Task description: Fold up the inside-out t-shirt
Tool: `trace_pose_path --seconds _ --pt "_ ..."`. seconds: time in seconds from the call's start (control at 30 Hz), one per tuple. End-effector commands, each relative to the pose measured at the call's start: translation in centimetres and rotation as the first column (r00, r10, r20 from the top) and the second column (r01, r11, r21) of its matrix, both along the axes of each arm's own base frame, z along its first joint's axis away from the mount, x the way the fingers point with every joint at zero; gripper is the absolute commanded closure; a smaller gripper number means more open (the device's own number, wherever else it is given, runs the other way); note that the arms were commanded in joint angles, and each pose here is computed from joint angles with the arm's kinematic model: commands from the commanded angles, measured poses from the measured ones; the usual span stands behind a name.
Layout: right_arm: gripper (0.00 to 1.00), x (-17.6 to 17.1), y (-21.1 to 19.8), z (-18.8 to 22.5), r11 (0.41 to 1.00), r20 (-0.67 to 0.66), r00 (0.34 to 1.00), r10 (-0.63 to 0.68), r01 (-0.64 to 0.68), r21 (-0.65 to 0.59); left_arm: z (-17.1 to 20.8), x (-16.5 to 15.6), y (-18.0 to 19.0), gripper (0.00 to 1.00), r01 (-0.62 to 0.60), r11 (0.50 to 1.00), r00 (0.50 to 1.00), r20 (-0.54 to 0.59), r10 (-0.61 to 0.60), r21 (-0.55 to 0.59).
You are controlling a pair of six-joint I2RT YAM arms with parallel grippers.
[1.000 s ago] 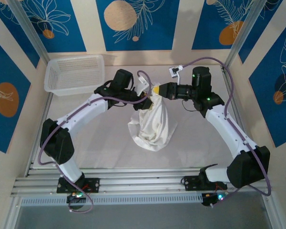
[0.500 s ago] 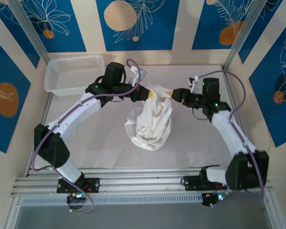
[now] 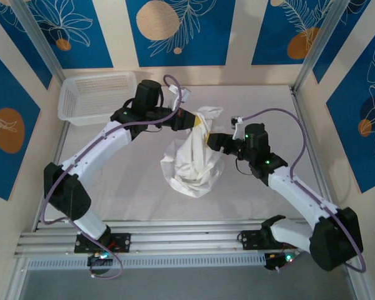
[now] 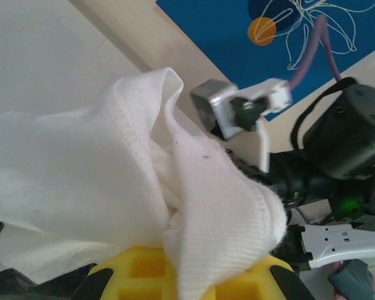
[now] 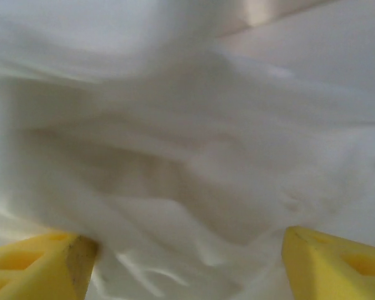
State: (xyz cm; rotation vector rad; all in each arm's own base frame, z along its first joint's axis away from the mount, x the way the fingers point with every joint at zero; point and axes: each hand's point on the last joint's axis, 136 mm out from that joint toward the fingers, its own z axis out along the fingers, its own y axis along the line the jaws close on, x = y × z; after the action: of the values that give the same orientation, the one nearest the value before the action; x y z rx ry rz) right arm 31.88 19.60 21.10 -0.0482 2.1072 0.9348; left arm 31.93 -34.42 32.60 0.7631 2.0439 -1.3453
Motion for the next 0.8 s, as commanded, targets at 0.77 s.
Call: trace_pose_path --seconds 0.77 --pt "0.31 1.0 4.8 5.0 0.894 0.412 0.801 0.435 -0.327 -0.306 4.8 -0.5 5.0 1.0 -0.051 0.991 0.997 0.048 0.057 -0.121"
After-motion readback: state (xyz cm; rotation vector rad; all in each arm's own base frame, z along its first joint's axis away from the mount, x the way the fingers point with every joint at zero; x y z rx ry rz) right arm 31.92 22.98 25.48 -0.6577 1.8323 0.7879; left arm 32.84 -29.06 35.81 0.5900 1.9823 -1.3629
